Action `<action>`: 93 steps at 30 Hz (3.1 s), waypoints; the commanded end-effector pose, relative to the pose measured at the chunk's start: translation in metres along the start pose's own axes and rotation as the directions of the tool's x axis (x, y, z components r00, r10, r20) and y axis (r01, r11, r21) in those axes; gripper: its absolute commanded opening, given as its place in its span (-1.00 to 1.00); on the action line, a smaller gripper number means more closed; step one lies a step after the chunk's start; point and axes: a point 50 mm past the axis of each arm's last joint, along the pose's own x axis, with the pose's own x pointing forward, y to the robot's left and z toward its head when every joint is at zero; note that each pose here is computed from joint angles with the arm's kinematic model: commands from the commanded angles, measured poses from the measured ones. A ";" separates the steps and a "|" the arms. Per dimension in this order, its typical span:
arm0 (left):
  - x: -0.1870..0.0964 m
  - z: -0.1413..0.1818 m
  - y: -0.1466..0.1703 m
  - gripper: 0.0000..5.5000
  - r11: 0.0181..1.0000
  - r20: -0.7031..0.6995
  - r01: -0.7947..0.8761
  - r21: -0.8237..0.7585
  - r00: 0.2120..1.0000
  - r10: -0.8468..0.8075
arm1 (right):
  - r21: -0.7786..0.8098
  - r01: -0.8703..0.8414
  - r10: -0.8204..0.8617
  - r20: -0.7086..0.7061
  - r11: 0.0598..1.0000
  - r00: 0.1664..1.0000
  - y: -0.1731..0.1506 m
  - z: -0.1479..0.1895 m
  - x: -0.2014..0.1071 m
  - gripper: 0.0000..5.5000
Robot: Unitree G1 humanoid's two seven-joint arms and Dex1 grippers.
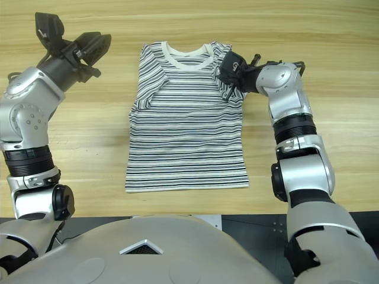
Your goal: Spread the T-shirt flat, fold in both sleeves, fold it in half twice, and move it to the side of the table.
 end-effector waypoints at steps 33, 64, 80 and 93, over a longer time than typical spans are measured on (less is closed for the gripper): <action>0.001 -0.003 -0.002 -0.38 1.000 -0.014 0.003 -0.013 1.000 -0.003 | -0.190 -0.084 0.087 0.006 0.978 0.996 0.039 0.019 0.014 -0.63; 0.000 -0.003 -0.004 -0.38 1.000 -0.018 0.022 -0.016 1.000 -0.022 | 0.034 0.165 -0.152 -0.243 0.986 0.958 -0.015 -0.054 -0.010 -0.63; 0.000 -0.004 -0.005 -0.38 1.000 -0.015 0.017 -0.023 1.000 -0.017 | -0.082 0.025 -0.023 0.024 0.996 0.999 0.004 -0.012 -0.005 -0.63; -0.001 -0.005 -0.003 -0.38 0.999 -0.015 0.011 -0.030 1.000 -0.012 | -0.092 -0.140 0.145 0.055 0.986 0.988 0.052 -0.004 0.003 -0.63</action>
